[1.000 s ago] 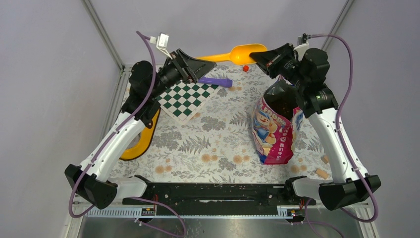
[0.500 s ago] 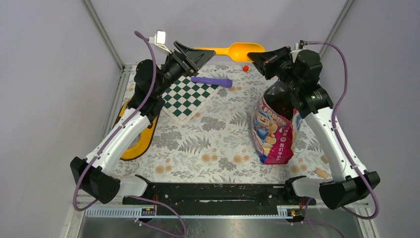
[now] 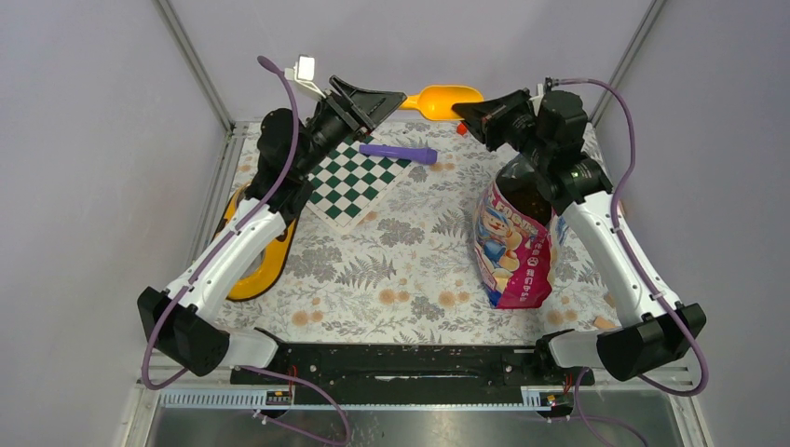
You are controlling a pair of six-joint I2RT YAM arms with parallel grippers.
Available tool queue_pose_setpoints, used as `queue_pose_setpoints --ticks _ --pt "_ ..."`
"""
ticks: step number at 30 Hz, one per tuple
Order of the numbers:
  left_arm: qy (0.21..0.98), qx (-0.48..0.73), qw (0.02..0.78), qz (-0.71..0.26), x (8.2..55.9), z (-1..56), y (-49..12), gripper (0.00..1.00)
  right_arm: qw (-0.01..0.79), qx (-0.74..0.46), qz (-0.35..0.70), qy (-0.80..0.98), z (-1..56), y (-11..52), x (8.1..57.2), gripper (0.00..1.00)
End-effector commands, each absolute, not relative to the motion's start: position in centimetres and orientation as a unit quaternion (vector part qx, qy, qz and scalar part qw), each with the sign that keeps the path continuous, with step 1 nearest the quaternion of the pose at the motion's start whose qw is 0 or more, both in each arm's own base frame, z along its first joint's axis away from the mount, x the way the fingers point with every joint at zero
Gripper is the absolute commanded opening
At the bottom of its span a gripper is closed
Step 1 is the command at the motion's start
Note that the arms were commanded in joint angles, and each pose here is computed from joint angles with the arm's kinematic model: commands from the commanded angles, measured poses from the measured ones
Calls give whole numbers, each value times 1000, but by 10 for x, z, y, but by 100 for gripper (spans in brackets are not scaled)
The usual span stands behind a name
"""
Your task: Serve the pet food
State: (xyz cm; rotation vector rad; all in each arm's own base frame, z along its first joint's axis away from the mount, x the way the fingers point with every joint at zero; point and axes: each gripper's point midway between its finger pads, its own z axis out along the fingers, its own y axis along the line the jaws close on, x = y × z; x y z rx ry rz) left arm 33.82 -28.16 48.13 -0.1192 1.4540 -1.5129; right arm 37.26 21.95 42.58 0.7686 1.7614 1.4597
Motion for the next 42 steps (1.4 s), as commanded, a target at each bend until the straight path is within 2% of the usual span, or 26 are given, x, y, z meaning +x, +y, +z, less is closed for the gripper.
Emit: queue_pose_setpoints --ticks 1,5,8,11,19,22,23,27,29,31,35,38,42 --pt "548 -15 534 -644 322 525 -276 60 354 281 584 674 441 228 374 0" --pt "549 -5 535 -642 321 527 -278 56 336 276 594 677 439 235 374 0" --pt "553 0 533 -640 323 524 -280 60 329 269 600 678 441 238 372 0" --pt "556 2 533 -638 324 522 -281 56 325 265 598 683 439 240 373 0" --pt "567 9 535 -626 327 518 -281 19 323 266 592 688 435 241 375 0" --pt "567 5 542 -620 329 518 -276 0 328 260 589 691 434 240 375 0" --pt "569 4 546 -616 330 517 -274 0 333 255 587 693 434 240 374 6" --pt "578 1 565 -589 337 513 -262 0 383 219 568 695 438 230 374 64" --pt "586 -1 574 -573 341 509 -253 0 424 186 549 696 444 217 372 81" --pt "594 2 582 -555 343 504 -242 0 457 158 520 704 449 198 371 87" --pt "631 4 599 -492 349 485 -218 0 498 112 446 735 449 158 364 87" --pt "668 10 598 -442 352 464 -206 0 517 114 324 785 429 117 357 85" --pt "697 18 586 -414 351 445 -200 0 532 128 168 820 406 63 343 87"
